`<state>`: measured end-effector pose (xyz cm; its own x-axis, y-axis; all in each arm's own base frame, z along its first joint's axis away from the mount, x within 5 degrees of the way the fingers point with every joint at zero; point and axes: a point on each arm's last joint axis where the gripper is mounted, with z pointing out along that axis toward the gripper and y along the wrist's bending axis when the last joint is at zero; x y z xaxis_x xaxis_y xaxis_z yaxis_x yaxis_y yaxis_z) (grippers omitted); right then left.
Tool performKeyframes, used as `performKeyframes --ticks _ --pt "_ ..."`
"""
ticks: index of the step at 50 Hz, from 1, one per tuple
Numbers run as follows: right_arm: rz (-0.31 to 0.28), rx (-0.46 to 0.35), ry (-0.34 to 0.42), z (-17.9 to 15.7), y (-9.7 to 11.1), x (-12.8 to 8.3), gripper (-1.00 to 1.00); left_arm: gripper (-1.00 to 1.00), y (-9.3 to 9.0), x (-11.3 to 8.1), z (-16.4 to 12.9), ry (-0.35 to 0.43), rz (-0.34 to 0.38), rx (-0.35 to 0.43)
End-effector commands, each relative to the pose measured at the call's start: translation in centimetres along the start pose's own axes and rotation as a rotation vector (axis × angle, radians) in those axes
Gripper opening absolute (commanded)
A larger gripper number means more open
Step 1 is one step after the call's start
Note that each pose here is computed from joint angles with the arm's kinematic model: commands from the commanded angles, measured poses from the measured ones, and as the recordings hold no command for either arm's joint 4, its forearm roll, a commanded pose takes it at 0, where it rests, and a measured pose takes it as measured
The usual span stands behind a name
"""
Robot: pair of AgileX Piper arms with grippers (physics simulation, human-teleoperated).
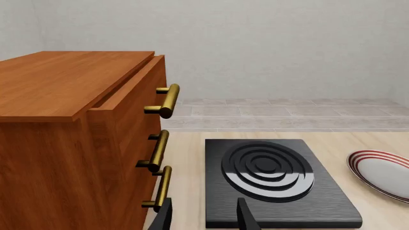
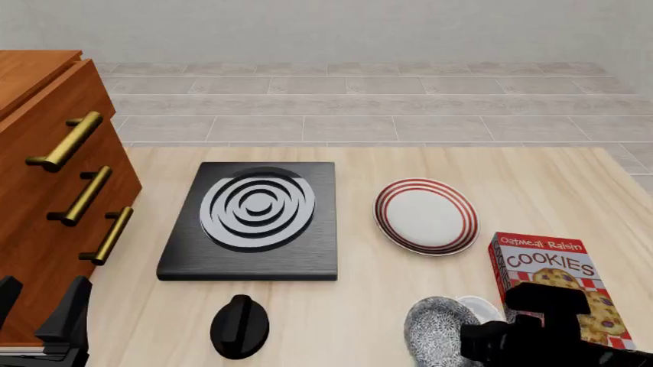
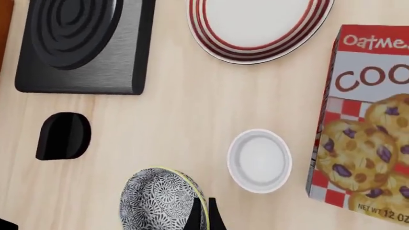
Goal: Pick the akita bowl next to the ramekin and place it on the plate.
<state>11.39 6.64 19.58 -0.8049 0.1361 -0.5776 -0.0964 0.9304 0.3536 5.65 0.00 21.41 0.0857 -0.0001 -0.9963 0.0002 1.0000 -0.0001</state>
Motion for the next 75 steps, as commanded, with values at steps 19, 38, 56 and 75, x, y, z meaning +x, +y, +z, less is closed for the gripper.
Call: performKeyframes --ticks 19,38,56,75 --pt "0.014 0.036 -0.081 0.5 0.4 -3.9 -1.00 1.00 0.0 0.0 0.0 0.000 0.000 0.000" --pt "0.031 0.061 -0.127 1.2 0.2 -6.0 -1.00 1.00 0.0 0.0 0.0 0.000 0.000 0.000" --pt "0.068 0.085 -0.171 1.8 0.0 -8.6 -1.00 1.00 0.0 0.0 0.0 0.000 0.000 0.000" --pt "0.098 0.112 -0.194 3.7 -0.6 -10.7 -1.00 1.00 0.0 0.0 0.0 0.000 0.000 0.000"
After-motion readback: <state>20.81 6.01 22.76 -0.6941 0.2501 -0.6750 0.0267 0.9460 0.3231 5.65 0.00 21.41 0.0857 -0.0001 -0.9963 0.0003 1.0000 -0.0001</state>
